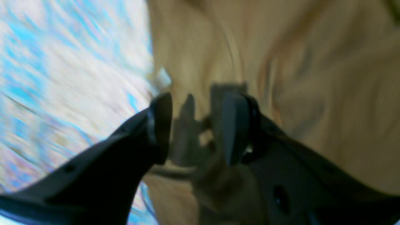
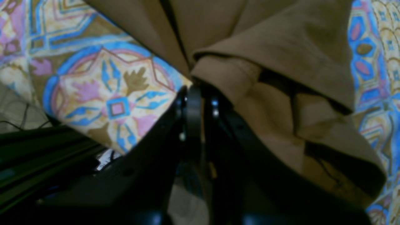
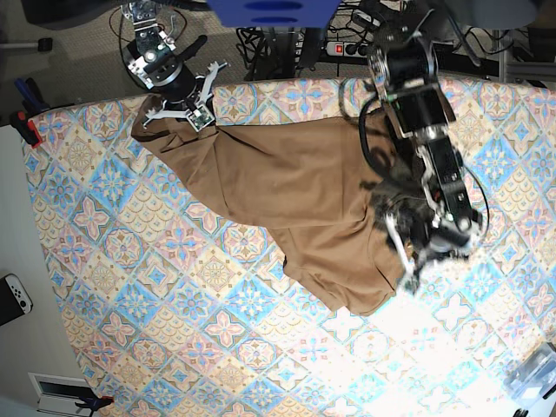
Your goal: Layout the t-shirt on the table in an organized manner, then fold the t-shirt properly
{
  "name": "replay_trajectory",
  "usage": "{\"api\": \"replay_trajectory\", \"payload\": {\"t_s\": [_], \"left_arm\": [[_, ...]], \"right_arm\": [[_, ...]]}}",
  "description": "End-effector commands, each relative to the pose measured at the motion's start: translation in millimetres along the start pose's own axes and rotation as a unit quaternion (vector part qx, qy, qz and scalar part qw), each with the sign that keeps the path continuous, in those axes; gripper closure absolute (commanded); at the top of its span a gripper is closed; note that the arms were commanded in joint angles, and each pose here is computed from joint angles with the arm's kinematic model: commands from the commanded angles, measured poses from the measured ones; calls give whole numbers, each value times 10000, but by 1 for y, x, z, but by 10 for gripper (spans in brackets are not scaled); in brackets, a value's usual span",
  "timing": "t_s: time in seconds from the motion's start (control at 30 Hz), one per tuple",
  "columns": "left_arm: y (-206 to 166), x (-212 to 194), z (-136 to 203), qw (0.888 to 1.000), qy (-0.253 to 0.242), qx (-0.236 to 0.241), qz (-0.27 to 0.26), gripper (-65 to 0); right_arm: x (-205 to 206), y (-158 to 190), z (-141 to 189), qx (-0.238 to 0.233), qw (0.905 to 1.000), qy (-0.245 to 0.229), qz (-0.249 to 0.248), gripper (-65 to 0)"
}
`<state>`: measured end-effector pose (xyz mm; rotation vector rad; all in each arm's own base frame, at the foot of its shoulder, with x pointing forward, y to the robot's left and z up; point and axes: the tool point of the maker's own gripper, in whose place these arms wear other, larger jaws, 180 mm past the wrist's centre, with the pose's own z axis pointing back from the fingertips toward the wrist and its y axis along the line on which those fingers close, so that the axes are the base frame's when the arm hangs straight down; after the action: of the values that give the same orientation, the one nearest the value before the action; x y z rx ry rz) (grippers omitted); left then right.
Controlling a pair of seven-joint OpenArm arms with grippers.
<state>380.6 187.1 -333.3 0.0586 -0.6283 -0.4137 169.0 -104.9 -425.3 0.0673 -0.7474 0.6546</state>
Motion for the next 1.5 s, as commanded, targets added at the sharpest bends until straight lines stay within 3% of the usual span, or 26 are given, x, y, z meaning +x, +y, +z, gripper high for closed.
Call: {"api": "replay_trajectory", "payload": {"t_s": [0.0, 0.17, 0.4, 0.53, 0.6, 0.93, 1.3, 1.4, 1.47], "left_arm": [[14, 17, 9, 9996, -207, 198, -43, -263], [26, 61, 6, 9942, -1061, 176, -46, -274], [51, 97, -23, 9897, -1389, 303, -185, -444], [43, 118, -49, 9814, -1914, -35, -133, -495], [39, 114, -63, 9806, -1949, -180, -130, -501], [19, 103, -101, 9704, -2163, -1017, 341, -501], [-13, 75, -118, 9752, -1768, -1325, -141, -493], [-24, 59, -123, 9767, -1585, -1412, -305, -415], [-27, 57, -124, 9769, -1539, -1438, -365, -325]], "right_arm": [[3, -4, 3, -66, 10000, -54, 17, 0], [3, -4, 2, -65, 10000, -57, 10, 0], [3, -5, 3, -72, 10000, -55, 8, 0], [-1, -4, 3, -76, 10000, 54, 9, 0], [-6, -5, 3, -82, 9997, 209, 12, 0], [-12, -4, 4, -87, 9992, 400, 9, 0], [-9, 1, 3, -65, 9993, 364, -113, 0], [-9, 1, 3, -65, 9993, 364, -113, 0], [-11, -3, 4, -120, 9991, 385, -129, 0]]}}
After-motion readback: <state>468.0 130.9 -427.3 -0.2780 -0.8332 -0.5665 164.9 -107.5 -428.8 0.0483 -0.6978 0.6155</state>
